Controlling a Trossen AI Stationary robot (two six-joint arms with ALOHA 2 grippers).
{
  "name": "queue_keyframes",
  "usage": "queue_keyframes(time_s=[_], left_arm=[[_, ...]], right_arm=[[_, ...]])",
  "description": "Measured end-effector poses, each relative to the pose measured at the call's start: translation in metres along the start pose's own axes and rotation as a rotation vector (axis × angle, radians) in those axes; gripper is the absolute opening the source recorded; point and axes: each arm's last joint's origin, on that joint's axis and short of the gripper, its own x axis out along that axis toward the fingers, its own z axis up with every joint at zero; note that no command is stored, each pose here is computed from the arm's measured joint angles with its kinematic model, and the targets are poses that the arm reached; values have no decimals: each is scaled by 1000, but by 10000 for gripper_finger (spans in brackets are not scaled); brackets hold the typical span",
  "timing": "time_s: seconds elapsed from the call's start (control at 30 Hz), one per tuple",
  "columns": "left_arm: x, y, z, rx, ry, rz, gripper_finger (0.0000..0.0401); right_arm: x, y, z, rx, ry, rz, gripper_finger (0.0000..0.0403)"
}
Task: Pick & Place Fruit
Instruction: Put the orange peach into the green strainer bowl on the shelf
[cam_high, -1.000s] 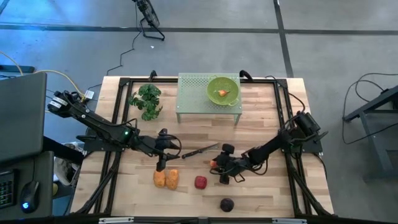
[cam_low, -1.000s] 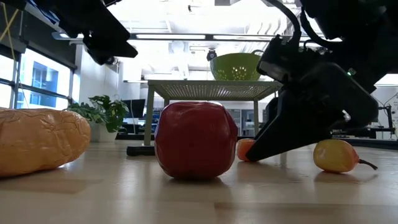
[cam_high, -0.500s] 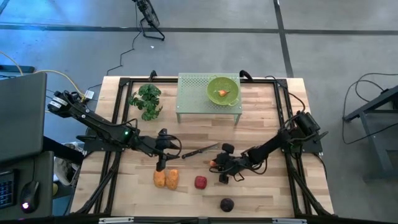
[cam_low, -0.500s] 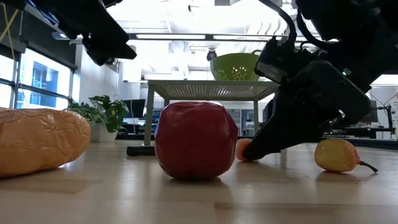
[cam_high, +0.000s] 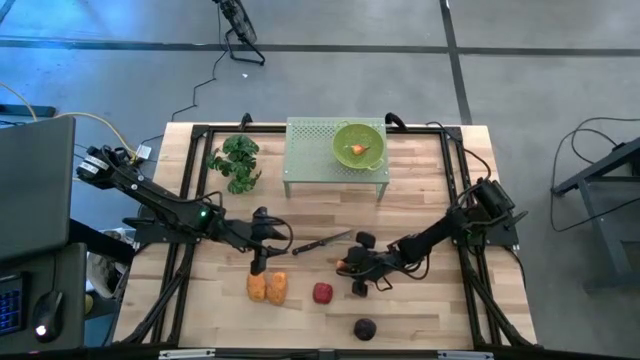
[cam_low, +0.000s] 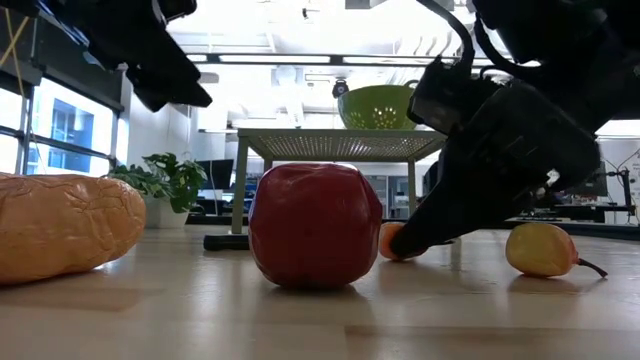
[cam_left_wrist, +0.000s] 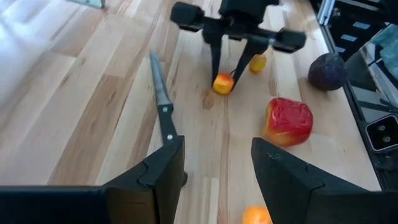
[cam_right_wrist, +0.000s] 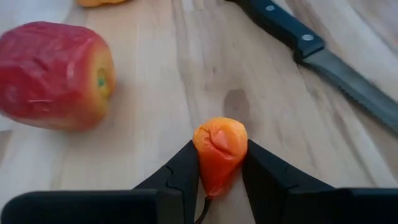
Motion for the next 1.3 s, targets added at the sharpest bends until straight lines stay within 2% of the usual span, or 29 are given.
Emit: queue_keyframes(time_s=[0.43, 0.87, 1.3], left_arm=[[0, 4, -8, -21, 77, 40, 184], [-1, 4, -10, -16, 107, 32, 184], [-1, 4, -10, -16, 107, 33, 184]], right_arm=[[-5, 5, 11, 30, -67, 63, 95], [-36, -4, 57, 41, -244, 32, 95], [-80, -16, 102, 64, -405, 86, 95]])
